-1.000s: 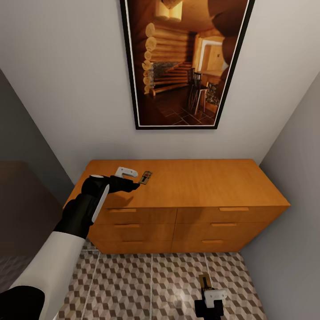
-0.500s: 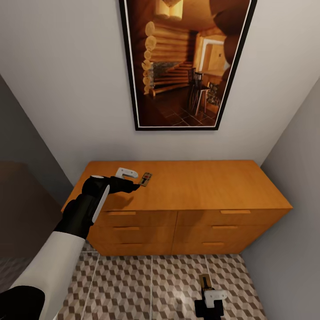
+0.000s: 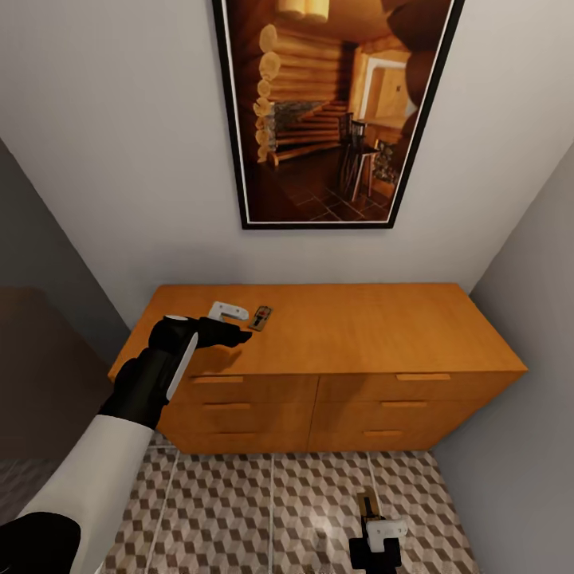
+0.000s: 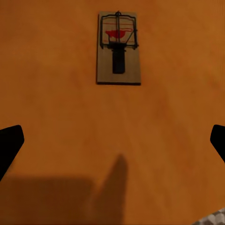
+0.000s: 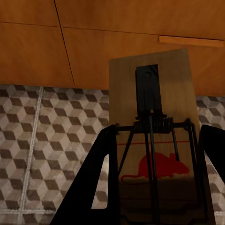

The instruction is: Take the four mousetraps from the cabinet in the bathroom and place them on the bathroom floor. Make sure all four end up on the same floor surface, and ensure that at least two of them are either under or directly next to the same bathroom sink.

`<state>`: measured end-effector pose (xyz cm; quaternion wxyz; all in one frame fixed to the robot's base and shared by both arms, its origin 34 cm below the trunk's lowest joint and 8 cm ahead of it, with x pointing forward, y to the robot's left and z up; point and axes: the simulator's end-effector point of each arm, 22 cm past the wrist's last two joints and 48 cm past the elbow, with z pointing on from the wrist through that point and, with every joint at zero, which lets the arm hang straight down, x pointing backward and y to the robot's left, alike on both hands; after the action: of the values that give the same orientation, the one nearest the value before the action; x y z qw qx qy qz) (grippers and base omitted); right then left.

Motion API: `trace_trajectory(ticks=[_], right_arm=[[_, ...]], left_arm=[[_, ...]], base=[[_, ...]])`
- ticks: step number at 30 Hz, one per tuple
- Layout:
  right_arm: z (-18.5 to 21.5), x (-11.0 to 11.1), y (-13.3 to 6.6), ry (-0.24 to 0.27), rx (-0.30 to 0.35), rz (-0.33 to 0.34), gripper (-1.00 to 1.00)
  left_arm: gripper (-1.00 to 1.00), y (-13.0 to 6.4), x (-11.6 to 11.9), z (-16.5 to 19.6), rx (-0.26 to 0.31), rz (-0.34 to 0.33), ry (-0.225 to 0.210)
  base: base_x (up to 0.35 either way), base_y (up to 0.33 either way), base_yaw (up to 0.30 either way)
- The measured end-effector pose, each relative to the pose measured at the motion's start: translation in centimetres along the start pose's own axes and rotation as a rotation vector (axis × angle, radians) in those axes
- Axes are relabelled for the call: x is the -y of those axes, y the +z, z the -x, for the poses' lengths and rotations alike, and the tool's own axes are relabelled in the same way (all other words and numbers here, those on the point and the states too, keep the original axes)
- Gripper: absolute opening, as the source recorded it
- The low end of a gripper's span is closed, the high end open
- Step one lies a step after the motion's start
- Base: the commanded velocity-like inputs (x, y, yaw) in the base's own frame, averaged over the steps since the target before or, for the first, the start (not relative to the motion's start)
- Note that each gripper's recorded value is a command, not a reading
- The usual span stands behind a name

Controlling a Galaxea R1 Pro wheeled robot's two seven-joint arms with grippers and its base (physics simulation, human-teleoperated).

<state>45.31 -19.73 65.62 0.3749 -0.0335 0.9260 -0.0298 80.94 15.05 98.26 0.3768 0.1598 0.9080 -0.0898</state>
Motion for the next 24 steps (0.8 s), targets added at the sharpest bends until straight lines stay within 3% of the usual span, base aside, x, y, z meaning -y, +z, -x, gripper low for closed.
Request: trace_trajectory(ticks=[14, 24], right_arm=[[-0.6, 0.0, 0.0, 0.000, -0.012, 0.000, -1.00], [-0.6, -0.1, 0.0, 0.000, -0.012, 0.001, -1.00]], left_arm=[[1.00, 0.8, 1.1, -0.9, -0.022, -0.013, 0.032], [1.00, 1.0, 1.4, -1.7, -0.034, -0.018, 0.035]], base=[[0.120, 0.000, 0.000], [0.019, 0.000, 0.000]])
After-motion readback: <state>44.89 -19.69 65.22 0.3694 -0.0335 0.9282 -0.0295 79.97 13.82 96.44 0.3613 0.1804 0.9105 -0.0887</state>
